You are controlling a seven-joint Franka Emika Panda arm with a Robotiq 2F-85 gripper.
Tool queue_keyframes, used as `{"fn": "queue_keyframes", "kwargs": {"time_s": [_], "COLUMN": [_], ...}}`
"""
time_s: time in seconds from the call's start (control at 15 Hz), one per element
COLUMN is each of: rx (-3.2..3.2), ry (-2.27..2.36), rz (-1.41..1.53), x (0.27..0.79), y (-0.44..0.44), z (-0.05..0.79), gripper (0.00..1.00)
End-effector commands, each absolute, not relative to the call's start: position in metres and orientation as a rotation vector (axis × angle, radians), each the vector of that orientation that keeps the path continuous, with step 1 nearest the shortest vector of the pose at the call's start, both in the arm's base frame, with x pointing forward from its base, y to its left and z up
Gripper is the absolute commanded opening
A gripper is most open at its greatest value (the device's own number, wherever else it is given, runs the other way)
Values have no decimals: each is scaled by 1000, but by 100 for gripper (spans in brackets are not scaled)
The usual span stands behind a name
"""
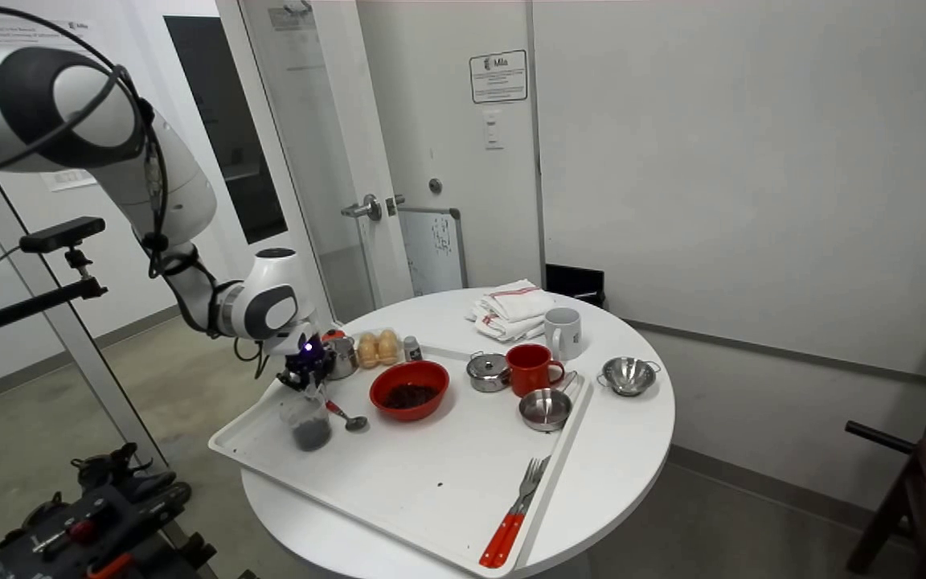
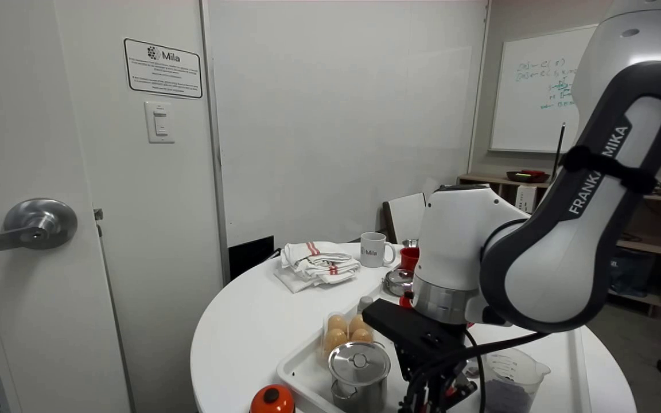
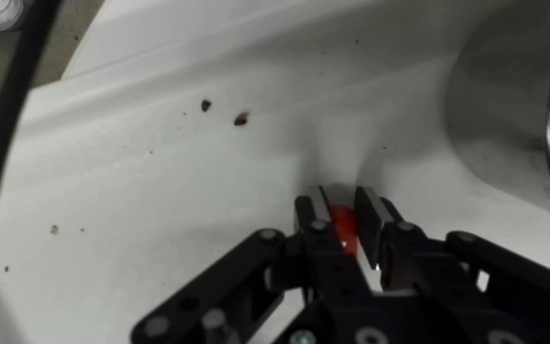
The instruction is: Use the spoon to stir the contents in the orange bowl
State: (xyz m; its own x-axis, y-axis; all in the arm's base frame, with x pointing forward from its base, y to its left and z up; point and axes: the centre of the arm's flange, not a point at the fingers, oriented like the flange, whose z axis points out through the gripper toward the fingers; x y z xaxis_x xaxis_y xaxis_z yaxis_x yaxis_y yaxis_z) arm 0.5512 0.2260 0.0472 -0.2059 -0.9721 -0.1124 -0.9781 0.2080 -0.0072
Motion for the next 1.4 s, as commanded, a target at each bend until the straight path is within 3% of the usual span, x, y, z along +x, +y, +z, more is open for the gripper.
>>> {"fn": "queue_keyframes", "kwargs": {"time_s": [0.0, 1.33], "rx": [-1919, -1953], "ry": [2329, 2162], "rz": [93, -10], "x": [550, 529], "y": [229, 233], "z": [52, 130], "gripper": [5, 5]}}
